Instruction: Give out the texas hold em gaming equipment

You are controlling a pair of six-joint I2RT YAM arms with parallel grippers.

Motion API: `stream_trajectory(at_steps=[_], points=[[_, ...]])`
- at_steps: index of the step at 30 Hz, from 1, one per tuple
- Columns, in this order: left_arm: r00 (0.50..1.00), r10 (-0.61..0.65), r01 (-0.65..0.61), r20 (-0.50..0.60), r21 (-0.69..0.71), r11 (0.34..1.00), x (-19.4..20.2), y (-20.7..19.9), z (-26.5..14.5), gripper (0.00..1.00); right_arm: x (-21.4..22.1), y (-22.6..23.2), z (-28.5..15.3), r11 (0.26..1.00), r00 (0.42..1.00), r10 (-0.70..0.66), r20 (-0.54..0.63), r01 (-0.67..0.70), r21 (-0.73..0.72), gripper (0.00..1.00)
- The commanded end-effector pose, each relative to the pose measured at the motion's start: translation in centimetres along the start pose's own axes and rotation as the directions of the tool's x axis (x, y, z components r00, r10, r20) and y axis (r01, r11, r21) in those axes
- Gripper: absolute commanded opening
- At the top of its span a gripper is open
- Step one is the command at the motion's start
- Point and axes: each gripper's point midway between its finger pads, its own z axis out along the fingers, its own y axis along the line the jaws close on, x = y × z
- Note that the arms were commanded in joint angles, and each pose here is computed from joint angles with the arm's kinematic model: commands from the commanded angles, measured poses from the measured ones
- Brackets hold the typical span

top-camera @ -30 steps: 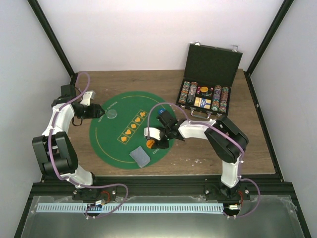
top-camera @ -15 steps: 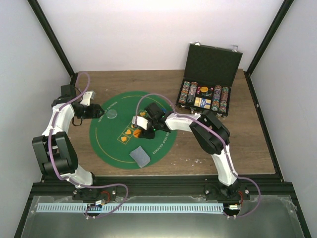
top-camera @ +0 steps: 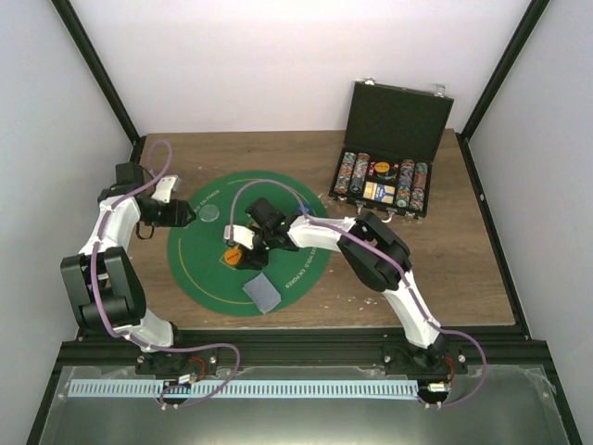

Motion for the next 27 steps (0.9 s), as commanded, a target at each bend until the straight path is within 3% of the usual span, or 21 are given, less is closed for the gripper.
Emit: stream_trajectory(at_steps=[1,3,7,9,14,21,27], points=[[0.995,0.102,-0.101,-0.024,0.039,0.994,1.3,-1.9,-0.4,0.65,-2.8,-0.7,-4.1,0.998,0.997,0.049,0.065,-0.051,0.032,0.67],[0.982,0.18,-0.177,-0.064,0.051,0.983,2.4,-3.3,0.3,0.66,-3.9,-1.9,-7.2,0.993,0.988,0.087,0.128,-0.096,0.068,0.69],[0.898,0.407,-0.399,-0.167,0.08,0.914,5.4,-7.5,2.6,0.7,-4.3,-4.5,-14.9,0.96,0.941,0.201,0.27,-0.244,0.135,0.72],[0.851,0.486,-0.478,-0.198,0.093,0.874,6.6,-8.7,3.5,0.71,-3.3,-5.6,-19.1,0.926,0.911,0.258,0.322,-0.328,0.185,0.72],[0.779,0.562,-0.572,-0.276,0.054,0.819,7.9,-8.8,5.7,0.68,2.6,-7.2,-24.7,0.808,0.867,0.372,0.331,-0.478,0.344,0.73],[0.702,0.609,-0.633,-0.37,0.067,0.771,10.3,-9.8,8.8,0.63,5.5,-6.2,-26.7,0.768,0.857,0.388,0.338,-0.504,0.396,0.76],[0.703,0.597,-0.644,-0.387,0.012,0.765,10.4,-9.1,10.2,0.63,6.1,-5.8,-25.8,0.78,0.856,0.406,0.32,-0.507,0.367,0.76]])
